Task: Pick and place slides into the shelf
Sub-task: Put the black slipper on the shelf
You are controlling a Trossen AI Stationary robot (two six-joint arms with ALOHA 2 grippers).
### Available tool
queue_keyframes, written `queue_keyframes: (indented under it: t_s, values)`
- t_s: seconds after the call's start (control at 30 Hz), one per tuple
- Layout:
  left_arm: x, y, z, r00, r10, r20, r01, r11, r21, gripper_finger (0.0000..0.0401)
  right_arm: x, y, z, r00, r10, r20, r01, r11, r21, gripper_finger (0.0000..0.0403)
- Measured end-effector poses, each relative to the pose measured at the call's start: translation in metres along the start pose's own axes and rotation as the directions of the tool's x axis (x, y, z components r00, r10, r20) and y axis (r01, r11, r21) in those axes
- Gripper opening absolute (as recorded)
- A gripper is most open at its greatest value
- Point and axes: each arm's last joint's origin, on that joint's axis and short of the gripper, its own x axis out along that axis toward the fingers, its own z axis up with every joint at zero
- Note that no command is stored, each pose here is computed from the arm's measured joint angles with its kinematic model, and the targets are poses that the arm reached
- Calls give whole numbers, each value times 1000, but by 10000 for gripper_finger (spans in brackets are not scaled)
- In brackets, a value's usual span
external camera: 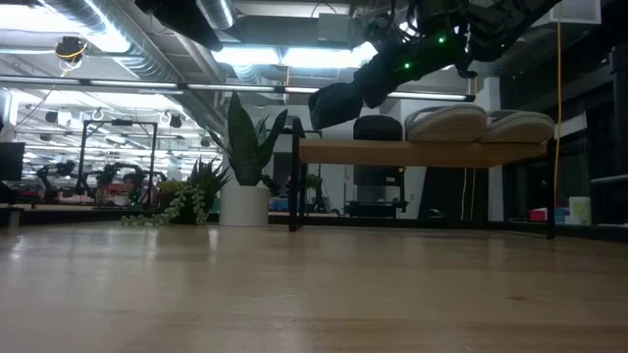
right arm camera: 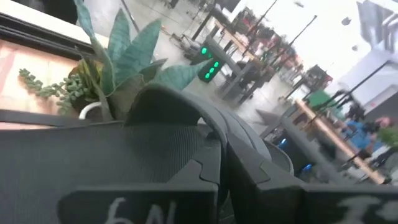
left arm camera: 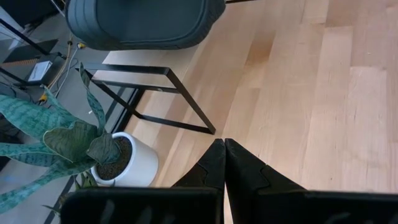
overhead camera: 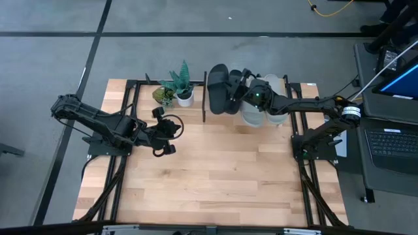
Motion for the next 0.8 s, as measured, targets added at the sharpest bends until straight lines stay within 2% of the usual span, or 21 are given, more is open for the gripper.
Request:
queue_keyframes:
  t_s: [0.17, 0.33, 0.8]
  values:
    - [0, 0, 0, 1000, 0, 0, 0, 1000, 0, 0, -1, -2, 10, 998, -18, 56, 20, 999, -36, 12]
    - [0, 0, 0, 1000, -1, 0, 1, 1000, 0, 0, 2, -2, 12, 1000, 22, -3, -22, 998, -54, 12]
    - [0, 0, 0, 1000, -1, 0, 1, 1000, 0, 0, 14, 12, 3, 998, 52, -40, -55, 996, -69, 13]
